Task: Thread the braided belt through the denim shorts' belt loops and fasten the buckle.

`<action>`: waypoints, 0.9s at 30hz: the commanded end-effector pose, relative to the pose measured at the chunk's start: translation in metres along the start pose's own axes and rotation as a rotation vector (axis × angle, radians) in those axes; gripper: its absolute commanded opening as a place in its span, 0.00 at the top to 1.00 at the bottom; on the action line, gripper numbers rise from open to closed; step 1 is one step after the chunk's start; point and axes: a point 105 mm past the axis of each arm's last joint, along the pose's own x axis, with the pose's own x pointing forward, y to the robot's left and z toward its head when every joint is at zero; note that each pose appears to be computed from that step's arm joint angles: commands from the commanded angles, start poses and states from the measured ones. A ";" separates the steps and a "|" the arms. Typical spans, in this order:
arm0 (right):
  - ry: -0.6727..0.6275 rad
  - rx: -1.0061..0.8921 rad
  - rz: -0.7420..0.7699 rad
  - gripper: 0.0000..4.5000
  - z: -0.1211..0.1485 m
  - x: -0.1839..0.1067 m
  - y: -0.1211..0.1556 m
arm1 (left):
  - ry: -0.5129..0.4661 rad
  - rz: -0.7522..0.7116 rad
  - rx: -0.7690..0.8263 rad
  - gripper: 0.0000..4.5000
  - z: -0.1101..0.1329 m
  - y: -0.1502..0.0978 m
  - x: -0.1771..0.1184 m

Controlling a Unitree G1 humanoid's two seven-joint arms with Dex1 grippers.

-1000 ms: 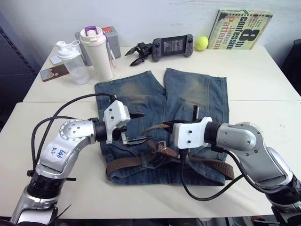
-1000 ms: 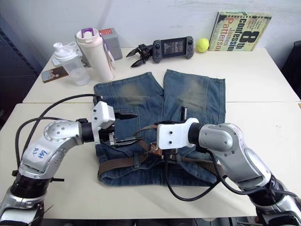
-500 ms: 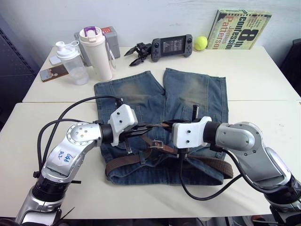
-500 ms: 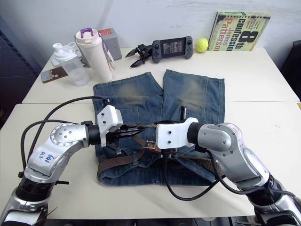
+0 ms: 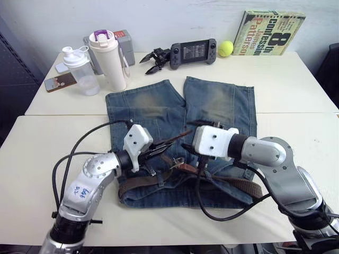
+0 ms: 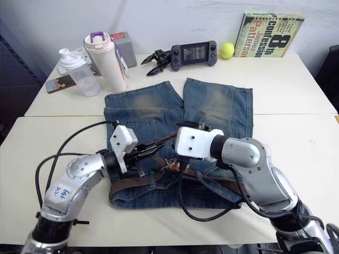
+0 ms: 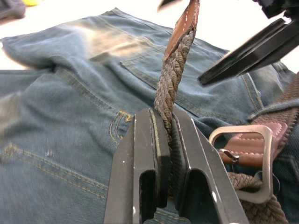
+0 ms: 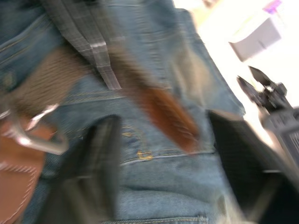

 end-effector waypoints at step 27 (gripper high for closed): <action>0.322 0.549 0.276 0.99 -0.051 0.019 0.122 | -0.262 0.086 0.104 1.00 0.034 0.000 -0.025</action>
